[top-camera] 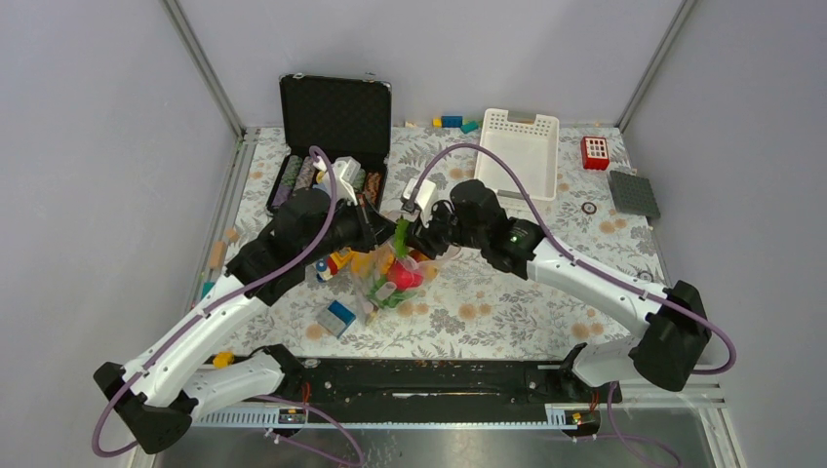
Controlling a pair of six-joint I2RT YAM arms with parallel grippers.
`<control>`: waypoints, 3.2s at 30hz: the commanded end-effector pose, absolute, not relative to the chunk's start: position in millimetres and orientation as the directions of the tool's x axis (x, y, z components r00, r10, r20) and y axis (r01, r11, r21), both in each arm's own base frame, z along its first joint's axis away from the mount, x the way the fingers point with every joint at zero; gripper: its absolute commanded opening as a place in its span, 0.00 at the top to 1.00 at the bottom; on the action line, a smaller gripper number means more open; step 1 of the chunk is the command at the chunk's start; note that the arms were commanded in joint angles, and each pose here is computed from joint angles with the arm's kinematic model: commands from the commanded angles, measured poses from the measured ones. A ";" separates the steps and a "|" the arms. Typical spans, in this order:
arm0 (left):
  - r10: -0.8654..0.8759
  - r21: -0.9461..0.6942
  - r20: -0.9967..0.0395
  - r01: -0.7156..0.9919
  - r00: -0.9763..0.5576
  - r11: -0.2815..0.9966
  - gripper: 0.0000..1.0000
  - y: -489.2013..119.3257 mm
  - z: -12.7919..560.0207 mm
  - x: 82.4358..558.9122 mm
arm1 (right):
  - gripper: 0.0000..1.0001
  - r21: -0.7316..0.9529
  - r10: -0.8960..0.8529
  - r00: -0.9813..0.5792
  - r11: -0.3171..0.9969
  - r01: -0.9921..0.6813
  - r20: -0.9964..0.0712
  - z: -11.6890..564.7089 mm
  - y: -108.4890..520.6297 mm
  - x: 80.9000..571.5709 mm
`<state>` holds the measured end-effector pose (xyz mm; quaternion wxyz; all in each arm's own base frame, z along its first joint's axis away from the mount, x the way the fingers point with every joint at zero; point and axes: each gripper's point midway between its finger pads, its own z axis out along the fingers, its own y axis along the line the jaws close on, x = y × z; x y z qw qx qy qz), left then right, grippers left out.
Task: Place the food in the zip-top bag and seal the zipper
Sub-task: Adjust the fake vegetable in the zipper food storage bag, then adjust the zipper food storage bag at the center of the board.
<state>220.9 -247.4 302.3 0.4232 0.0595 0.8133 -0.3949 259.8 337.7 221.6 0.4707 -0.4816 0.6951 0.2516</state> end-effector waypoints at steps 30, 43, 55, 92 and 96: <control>-0.376 -0.603 -0.772 0.403 -0.512 0.689 1.00 -231.8 333.0 237.4 | 0.00 -0.550 -0.484 0.446 0.090 -0.831 -0.753 329.0 311.4 221.1; -0.385 -0.579 -0.797 0.411 -0.464 0.704 1.00 -222.6 338.4 239.1 | 0.01 0.313 0.259 -0.176 0.794 -0.521 -0.950 380.0 229.5 237.9; -0.371 -0.582 -0.793 0.425 -0.483 0.693 1.00 -228.7 333.6 239.2 | 0.12 0.337 0.250 -0.467 0.935 -0.113 -0.848 270.4 164.2 243.3; -0.342 -0.579 -0.799 0.475 -0.495 0.663 1.00 -232.8 331.2 228.3 | 0.94 0.389 0.015 -0.632 0.799 -0.458 -0.774 241.3 280.6 266.9; -0.268 -0.574 -0.804 0.575 -0.531 0.583 1.00 -256.2 333.8 218.4 | 1.00 0.409 0.080 -0.664 0.840 -0.357 -0.744 267.4 258.2 256.6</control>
